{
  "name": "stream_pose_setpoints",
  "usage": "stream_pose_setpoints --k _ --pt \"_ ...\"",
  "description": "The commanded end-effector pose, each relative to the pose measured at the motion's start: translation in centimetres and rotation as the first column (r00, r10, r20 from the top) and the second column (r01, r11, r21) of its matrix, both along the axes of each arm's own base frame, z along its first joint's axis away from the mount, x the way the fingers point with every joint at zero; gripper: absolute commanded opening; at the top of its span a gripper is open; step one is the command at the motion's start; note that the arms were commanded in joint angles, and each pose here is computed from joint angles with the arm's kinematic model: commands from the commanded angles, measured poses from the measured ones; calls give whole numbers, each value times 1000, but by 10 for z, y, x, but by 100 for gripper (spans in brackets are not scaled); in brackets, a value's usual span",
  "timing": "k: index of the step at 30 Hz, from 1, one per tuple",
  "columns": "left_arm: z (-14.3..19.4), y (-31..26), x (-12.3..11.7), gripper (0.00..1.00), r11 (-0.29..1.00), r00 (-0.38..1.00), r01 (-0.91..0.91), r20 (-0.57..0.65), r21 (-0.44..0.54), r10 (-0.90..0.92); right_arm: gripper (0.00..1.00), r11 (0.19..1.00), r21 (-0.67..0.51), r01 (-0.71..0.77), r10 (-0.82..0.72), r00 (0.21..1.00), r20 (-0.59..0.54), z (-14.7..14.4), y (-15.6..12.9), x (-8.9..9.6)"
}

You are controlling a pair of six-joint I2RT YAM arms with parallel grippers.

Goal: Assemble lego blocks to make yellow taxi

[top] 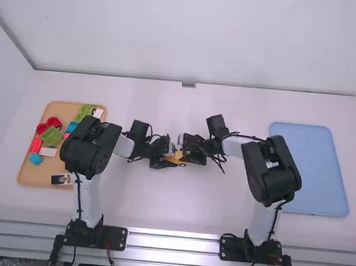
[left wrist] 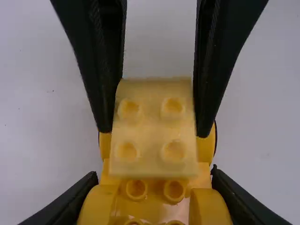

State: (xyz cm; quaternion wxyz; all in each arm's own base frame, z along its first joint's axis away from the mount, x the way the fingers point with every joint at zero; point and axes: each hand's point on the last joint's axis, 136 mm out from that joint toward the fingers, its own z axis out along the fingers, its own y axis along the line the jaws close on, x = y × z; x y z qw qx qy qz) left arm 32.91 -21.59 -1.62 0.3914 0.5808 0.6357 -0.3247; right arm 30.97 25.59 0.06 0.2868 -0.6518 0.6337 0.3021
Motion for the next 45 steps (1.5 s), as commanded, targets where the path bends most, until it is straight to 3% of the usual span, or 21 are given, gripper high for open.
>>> stream_pose_setpoints --k 1,10,16,21,26,29,35,45 --pt "-13 4 -5 49 1000 999 -10 -34 23 10 42 996 -76 45 -46 999 -18 -18 -13 5" --pt "-13 4 -5 49 1000 999 -9 -33 23 10 48 996 -76 45 -46 999 -18 -18 -13 5" --pt "-13 4 -5 49 1000 999 -10 -33 23 10 27 995 -76 60 -61 998 -18 -18 -18 8" --pt "-13 4 -5 48 1000 999 -10 -33 23 10 25 994 -81 77 -78 997 -9 -19 -28 14" --pt "-13 4 -5 48 1000 999 -10 -33 23 10 32 994 -91 62 -63 998 -2 -21 -33 13" --pt "-13 4 -5 48 1000 999 -10 -33 23 10 52 994 -91 61 -62 998 -3 -21 -32 12" --pt "-13 4 -5 48 1000 999 -10 -34 23 11 57 995 -70 64 -65 998 -8 -18 -32 13" --pt "-13 4 -5 48 1000 999 -10 -33 24 11 57 994 109 6 -6 1000 0 17 -31 10"
